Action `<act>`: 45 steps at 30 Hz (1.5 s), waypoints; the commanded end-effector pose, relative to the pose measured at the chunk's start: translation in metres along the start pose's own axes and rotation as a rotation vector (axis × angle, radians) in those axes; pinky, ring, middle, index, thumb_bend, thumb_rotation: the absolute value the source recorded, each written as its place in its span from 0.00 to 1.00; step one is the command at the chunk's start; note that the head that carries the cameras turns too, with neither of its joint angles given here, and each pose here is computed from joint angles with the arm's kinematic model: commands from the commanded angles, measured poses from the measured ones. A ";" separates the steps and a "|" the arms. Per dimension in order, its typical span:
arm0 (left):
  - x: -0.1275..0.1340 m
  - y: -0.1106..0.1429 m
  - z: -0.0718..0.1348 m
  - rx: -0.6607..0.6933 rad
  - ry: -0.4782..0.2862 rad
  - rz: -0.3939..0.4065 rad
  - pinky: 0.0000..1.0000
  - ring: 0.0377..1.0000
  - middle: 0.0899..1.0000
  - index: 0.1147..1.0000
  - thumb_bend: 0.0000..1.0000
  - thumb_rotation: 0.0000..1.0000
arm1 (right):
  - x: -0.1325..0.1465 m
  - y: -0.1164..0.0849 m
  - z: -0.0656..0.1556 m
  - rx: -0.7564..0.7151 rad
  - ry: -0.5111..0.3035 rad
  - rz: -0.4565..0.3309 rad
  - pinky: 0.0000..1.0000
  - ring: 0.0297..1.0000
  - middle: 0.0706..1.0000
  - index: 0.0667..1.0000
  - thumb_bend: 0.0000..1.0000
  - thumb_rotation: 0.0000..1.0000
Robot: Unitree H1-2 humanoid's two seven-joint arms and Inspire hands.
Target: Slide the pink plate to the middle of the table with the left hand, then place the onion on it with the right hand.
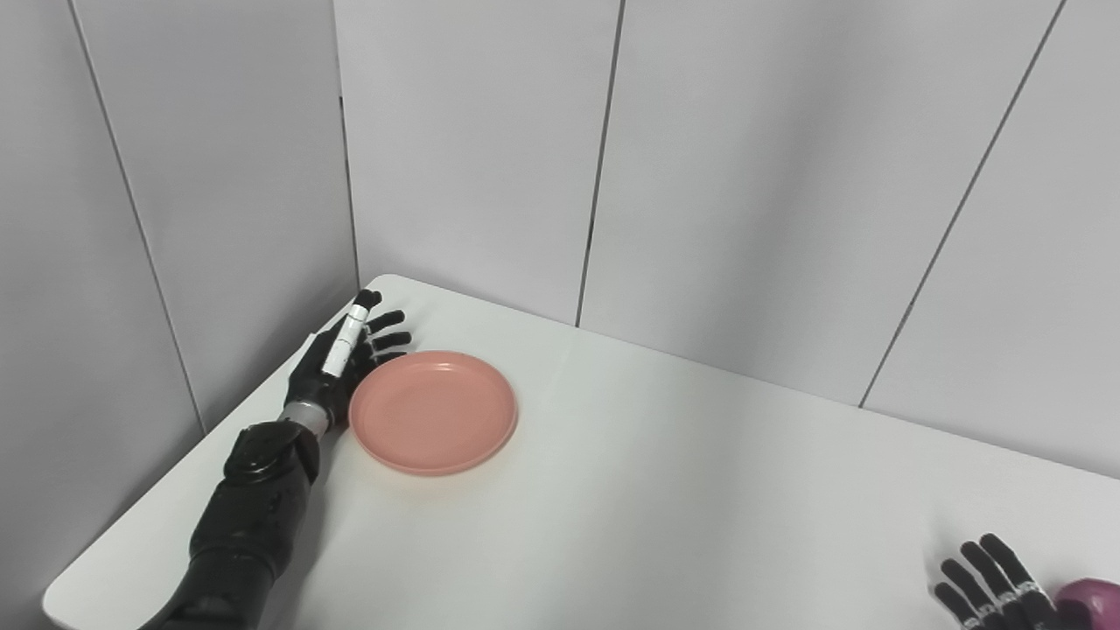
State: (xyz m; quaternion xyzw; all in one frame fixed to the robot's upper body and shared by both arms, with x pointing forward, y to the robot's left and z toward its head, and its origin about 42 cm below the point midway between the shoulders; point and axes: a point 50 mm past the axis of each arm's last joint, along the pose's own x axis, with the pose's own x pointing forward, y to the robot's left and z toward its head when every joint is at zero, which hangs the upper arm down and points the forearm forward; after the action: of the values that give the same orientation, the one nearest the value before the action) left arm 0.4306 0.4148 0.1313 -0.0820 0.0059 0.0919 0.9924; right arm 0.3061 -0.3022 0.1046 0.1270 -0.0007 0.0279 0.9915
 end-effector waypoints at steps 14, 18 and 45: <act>-0.013 -0.073 -0.009 -0.043 0.028 -0.185 0.64 0.70 0.79 0.89 0.90 0.78 | -0.036 -0.006 -0.042 0.047 0.172 -0.082 0.79 0.83 0.85 0.83 1.00 0.81; -0.022 -0.090 -0.013 -0.048 0.045 -0.230 0.62 0.69 0.78 0.88 0.91 0.78 | -0.036 -0.002 -0.040 0.051 0.169 -0.079 0.80 0.84 0.87 0.84 1.00 0.81; -0.082 -0.174 -0.047 -0.128 0.167 -0.399 0.66 0.71 0.79 0.91 0.87 0.81 | -0.030 0.027 -0.029 0.088 0.118 -0.063 1.00 0.99 1.00 1.00 0.81 0.91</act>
State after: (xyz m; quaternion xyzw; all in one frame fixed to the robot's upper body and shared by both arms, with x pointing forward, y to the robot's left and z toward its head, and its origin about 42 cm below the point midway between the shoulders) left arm 0.3867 0.2285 0.1232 -0.1505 0.0388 -0.1153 0.9811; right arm 0.2878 -0.2806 0.1082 0.1495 -0.0067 0.0054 0.9887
